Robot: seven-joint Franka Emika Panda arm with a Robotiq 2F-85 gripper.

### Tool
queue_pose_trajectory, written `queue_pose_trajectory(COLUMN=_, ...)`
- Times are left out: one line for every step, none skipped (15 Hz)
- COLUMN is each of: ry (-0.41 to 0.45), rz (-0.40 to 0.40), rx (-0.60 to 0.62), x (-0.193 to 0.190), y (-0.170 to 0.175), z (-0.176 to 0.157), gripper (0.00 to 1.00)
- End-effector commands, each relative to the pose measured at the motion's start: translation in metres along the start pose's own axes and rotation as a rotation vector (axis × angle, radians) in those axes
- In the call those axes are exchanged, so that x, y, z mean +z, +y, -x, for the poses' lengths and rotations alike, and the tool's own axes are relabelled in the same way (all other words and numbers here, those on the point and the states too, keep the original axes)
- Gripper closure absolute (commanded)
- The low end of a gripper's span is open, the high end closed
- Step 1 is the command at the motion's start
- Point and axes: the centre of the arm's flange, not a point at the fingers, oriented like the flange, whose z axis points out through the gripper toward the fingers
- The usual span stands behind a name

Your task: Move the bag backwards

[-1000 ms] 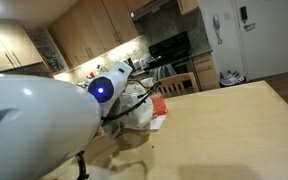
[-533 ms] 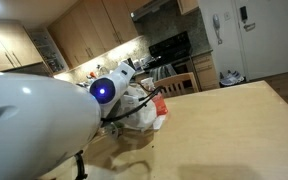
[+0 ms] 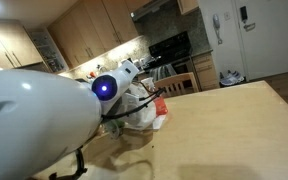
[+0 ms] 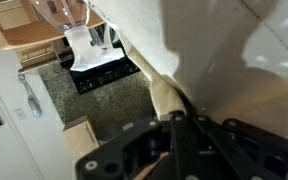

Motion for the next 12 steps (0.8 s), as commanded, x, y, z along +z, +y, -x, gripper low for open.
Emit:
queue_pose_trajectory(ry=0.084, rz=0.054, rx=0.08, x=-0.003, y=-0.051, z=-0.01, gripper=0.99)
queue_pose_trajectory(ry=0.09, rz=0.057, rx=0.091, x=-0.004, y=-0.049, z=-0.013, gripper=0.99)
queue_pose_trajectory(ry=0.096, rz=0.06, rx=0.1, x=-0.004, y=-0.049, z=-0.015, gripper=0.99)
queue_pose_trajectory(ry=0.098, rz=0.06, rx=0.106, x=-0.003, y=-0.05, z=-0.016, gripper=0.99)
queue_pose_trajectory(ry=0.103, rz=0.053, rx=0.099, x=-0.001, y=-0.054, z=-0.016, gripper=0.99)
queue_pose_trajectory(ry=0.11, rz=0.045, rx=0.077, x=0.002, y=-0.06, z=-0.017, gripper=0.99)
queue_pose_trajectory(ry=0.107, rz=0.024, rx=0.063, x=0.007, y=-0.065, z=-0.018, gripper=0.99)
queue_pose_trajectory(ry=0.104, rz=0.007, rx=0.054, x=0.011, y=-0.068, z=-0.019, gripper=0.99)
queue_pose_trajectory(ry=0.099, rz=-0.01, rx=0.042, x=0.016, y=-0.074, z=-0.019, gripper=0.99)
queue_pose_trajectory(ry=0.095, rz=-0.025, rx=0.043, x=0.02, y=-0.081, z=-0.018, gripper=0.99)
queue_pose_trajectory(ry=0.086, rz=-0.04, rx=0.038, x=0.025, y=-0.089, z=-0.015, gripper=0.99)
queue_pose_trajectory(ry=0.078, rz=-0.05, rx=0.036, x=0.029, y=-0.098, z=-0.012, gripper=0.99)
